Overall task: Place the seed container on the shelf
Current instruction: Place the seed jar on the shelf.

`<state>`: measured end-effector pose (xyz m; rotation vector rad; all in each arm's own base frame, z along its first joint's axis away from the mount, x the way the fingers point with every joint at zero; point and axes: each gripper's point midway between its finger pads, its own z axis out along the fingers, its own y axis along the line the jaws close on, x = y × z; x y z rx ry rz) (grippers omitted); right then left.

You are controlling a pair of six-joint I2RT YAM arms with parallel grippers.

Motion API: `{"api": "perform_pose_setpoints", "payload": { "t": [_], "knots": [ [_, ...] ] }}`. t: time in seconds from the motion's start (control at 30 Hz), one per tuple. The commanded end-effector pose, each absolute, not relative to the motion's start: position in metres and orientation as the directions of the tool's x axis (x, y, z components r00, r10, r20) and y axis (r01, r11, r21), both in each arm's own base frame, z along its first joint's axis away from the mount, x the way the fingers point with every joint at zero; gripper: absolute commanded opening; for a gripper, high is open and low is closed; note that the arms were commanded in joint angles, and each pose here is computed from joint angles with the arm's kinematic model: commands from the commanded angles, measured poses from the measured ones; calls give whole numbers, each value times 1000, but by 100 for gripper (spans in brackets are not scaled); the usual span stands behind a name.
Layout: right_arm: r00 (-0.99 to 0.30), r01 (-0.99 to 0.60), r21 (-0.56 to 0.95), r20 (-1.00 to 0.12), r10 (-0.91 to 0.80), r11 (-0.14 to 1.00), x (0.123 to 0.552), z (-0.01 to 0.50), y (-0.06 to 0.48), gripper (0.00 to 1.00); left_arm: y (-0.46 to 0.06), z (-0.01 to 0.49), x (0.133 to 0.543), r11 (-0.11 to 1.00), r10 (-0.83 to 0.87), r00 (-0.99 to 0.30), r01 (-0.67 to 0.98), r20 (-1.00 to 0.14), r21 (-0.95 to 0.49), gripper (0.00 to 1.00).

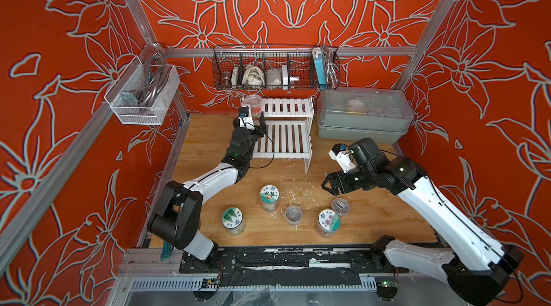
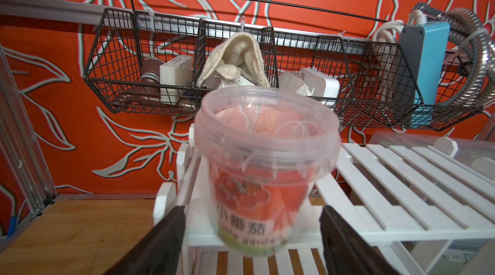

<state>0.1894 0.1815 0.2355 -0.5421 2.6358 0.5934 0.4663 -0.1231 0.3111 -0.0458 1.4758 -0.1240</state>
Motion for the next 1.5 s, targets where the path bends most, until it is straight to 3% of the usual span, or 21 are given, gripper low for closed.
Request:
{"api": "perform_pose_setpoints", "payload": {
  "t": [0.0, 0.13, 0.53, 1.23, 1.47],
  "knots": [
    [-851, -445, 331, -447, -277, 832, 188, 235, 181, 83, -124, 324, 458, 990, -120, 108, 90, -987, -110, 79],
    [-850, -446, 333, -447, -277, 831, 188, 236, 182, 83, -124, 326, 460, 992, -99, 105, 87, -990, -90, 77],
    [-852, -445, 331, -443, -279, 832, 187, 233, 181, 83, -126, 336, 462, 993, -82, 126, 89, -989, -71, 51],
    [-851, -446, 324, -443, -283, 834, 185, 231, 178, 83, -125, 329, 491, 996, -72, 98, 68, -993, -65, 52],
    [-849, -445, 319, -448, -280, 837, 184, 234, 176, 83, -124, 336, 478, 992, -93, 103, 91, -990, -84, 53]
  ]
}}
